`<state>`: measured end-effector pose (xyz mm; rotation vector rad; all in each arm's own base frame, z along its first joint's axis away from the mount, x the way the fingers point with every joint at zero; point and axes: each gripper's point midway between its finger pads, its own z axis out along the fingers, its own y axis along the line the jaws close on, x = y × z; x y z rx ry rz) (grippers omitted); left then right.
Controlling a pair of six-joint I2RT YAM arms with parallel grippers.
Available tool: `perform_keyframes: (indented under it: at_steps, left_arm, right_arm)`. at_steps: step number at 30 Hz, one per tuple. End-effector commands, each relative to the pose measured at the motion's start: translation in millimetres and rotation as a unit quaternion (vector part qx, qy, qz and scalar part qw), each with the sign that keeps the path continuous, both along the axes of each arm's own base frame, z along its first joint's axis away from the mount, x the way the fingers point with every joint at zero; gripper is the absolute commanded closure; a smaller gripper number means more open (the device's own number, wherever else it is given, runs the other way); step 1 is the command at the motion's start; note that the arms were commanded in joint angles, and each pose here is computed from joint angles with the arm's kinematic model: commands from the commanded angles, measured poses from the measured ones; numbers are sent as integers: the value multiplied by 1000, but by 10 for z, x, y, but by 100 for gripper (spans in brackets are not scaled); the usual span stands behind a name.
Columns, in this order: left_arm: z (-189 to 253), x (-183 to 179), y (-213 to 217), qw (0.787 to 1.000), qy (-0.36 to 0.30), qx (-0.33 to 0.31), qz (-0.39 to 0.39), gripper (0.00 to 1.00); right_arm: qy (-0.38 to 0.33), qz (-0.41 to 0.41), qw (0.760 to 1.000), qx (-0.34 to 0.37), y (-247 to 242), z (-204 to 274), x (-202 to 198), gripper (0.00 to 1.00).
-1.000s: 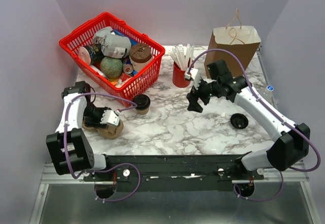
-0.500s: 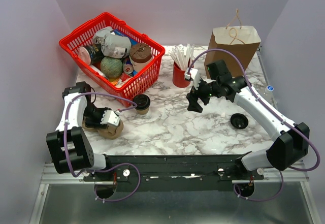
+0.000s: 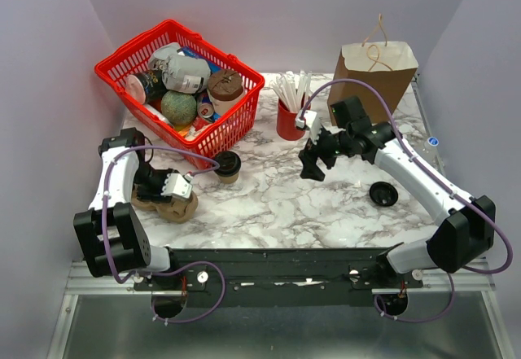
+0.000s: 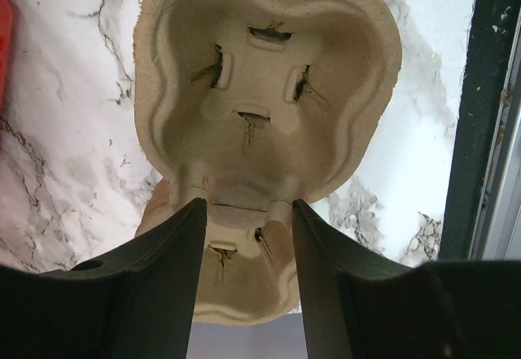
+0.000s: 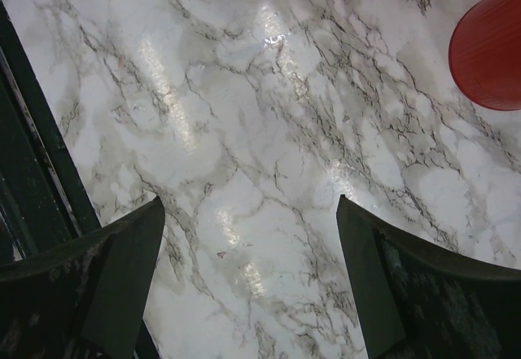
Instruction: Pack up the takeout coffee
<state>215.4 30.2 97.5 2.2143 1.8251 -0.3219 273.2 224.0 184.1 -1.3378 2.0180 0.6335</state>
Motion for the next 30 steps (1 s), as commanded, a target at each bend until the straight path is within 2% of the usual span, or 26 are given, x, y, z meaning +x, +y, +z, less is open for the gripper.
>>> perform_keyframes:
  at_steps: [1, 21, 30]
  left_arm:
    - [22, 179, -164, 961, -101, -19, -258, 46]
    - [-107, 348, -81, 954, -119, 1, -276, 46]
    - [-162, 179, -31, 952, -88, 6, -294, 49]
  right_arm:
    - [9, 3, 1000, 0, 14, -84, 22, 5]
    - [12, 3, 1000, -2, 22, -113, 43, 5]
    - [14, 3, 1000, -3, 25, -143, 50, 5]
